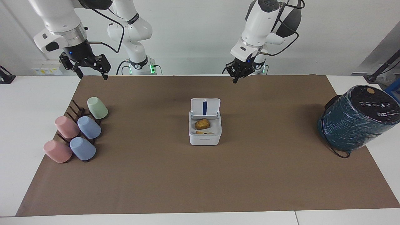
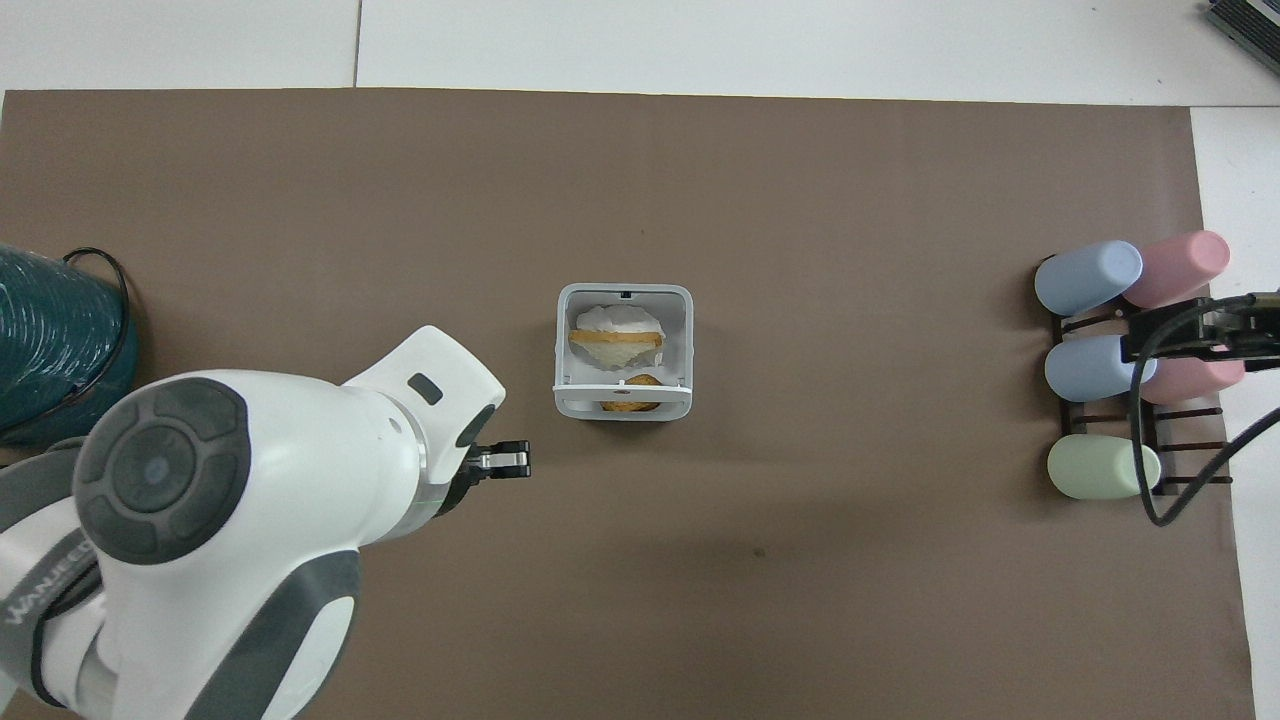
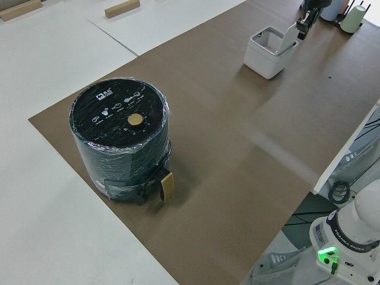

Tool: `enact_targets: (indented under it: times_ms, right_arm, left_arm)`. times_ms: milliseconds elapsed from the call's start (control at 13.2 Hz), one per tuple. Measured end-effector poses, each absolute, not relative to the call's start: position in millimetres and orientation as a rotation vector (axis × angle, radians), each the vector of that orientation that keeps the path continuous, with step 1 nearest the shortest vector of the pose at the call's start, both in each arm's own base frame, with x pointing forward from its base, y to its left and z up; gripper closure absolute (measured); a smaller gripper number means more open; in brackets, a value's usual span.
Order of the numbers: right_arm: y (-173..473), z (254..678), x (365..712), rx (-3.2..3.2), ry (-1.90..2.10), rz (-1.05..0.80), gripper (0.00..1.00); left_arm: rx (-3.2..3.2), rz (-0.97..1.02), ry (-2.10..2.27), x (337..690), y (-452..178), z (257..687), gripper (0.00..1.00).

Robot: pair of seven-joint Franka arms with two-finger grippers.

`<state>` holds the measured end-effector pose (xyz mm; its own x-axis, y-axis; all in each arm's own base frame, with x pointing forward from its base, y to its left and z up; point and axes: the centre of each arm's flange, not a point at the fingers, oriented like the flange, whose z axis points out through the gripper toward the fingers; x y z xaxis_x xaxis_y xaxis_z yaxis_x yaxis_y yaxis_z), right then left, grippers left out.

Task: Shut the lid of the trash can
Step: 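Reach the left gripper to the raised lid of the trash can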

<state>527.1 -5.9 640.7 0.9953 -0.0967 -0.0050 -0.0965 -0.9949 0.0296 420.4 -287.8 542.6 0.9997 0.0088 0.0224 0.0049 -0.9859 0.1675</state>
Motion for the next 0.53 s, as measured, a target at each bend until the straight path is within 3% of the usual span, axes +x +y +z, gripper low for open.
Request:
enact_targets:
  times_ms: [532]
  right_arm:
    - [-6, 641, 527, 3.109, -0.151, -0.01, 0.0]
  left_arm:
    - [2.868, 0.156, 0.193, 420, -342, 504, 0.99]
